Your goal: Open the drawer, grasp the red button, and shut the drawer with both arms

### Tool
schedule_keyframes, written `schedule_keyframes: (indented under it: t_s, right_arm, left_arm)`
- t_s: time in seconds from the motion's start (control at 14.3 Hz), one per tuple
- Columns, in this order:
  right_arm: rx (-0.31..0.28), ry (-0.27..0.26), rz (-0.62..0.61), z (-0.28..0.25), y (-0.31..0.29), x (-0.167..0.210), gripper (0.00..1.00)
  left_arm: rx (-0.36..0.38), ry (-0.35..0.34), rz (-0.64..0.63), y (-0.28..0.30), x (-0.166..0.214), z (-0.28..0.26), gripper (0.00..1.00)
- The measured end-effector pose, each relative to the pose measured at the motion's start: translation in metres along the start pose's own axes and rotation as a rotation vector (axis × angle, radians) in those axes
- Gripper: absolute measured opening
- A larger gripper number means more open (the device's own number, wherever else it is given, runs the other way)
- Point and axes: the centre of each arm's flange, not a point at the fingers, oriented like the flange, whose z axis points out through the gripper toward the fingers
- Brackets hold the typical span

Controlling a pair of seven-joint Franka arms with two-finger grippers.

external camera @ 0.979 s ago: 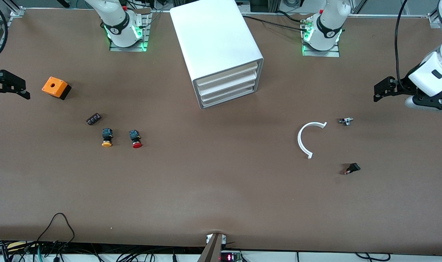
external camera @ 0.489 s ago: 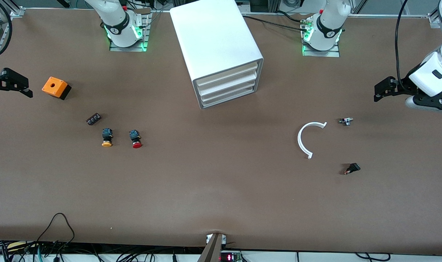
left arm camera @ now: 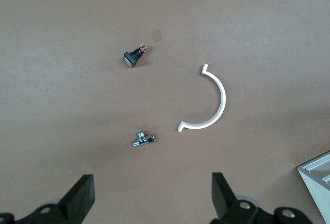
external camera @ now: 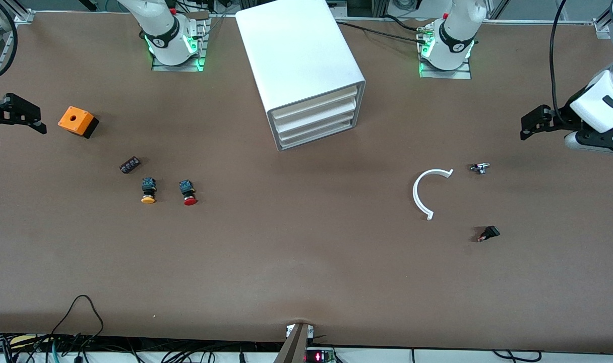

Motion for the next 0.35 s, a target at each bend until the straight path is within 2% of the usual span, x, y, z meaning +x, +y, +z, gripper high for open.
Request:
schedule_keyframes:
  t_s: [0.35]
  right_arm:
    - [0.003,-0.007,-0.001,0.0008,-0.0006,-0.0006,1.0]
  left_arm:
    - [-0.001,-0.017,-0.003,-0.0018,-0.0024,-0.0019,1.0]
